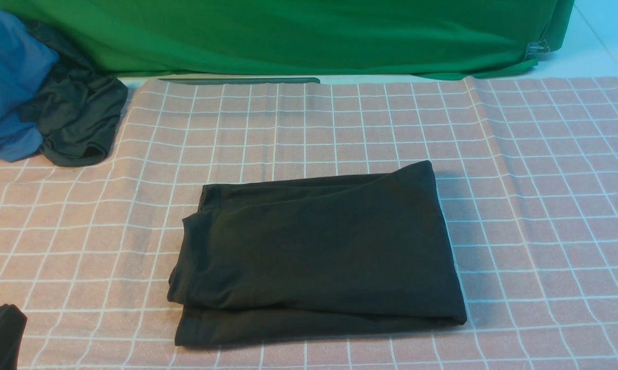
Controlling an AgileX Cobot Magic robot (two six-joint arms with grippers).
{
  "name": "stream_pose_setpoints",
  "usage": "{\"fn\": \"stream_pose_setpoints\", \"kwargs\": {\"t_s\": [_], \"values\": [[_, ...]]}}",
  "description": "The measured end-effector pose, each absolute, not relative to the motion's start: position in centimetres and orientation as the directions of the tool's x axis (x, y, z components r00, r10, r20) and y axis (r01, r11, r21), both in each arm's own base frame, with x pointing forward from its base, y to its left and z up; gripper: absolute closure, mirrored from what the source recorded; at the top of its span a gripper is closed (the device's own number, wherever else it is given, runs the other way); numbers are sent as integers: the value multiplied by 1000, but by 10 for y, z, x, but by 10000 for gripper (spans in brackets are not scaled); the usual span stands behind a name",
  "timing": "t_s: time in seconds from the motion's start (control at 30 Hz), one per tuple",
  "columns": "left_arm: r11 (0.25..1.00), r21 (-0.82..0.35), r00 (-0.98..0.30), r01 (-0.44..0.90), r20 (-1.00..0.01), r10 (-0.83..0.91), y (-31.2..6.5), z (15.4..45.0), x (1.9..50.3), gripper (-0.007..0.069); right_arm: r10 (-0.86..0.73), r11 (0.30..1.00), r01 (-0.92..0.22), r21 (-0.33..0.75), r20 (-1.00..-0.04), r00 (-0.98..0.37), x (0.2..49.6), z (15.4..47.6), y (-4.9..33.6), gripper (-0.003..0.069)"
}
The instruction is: Fold a long-sleeved shirt over a pink coffee tablecloth.
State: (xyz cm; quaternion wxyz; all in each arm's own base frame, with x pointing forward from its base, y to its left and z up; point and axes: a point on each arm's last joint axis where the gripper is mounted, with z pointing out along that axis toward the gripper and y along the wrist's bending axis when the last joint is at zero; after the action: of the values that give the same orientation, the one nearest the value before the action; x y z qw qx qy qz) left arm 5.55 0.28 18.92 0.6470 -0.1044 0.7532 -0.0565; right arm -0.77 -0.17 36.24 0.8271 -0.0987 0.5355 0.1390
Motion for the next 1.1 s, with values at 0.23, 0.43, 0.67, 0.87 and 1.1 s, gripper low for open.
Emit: {"fn": "stream_pose_setpoints", "kwargs": {"t_s": [0.23,0.43,0.67,0.87,1.1], "values": [[972,-219,-141,-84,-963,-230,3,189,55,612,118,943,-333,-20,-914,389,-8,362,-2,480],[972,-219,-141,-84,-963,-230,3,189,55,612,7,967,-243,-74,-948,317,5,339,3,470],[972,-219,-141,-84,-963,-230,3,189,55,612,-162,986,-41,-161,-987,-9,48,238,2,457],[972,-219,-142,-84,-963,-229,3,189,55,612,-158,987,-39,-154,-971,-179,55,187,1,442],[973,-217,-142,-84,-963,-227,3,189,55,612,-158,987,-36,-154,-973,-166,55,188,1,432]]}}
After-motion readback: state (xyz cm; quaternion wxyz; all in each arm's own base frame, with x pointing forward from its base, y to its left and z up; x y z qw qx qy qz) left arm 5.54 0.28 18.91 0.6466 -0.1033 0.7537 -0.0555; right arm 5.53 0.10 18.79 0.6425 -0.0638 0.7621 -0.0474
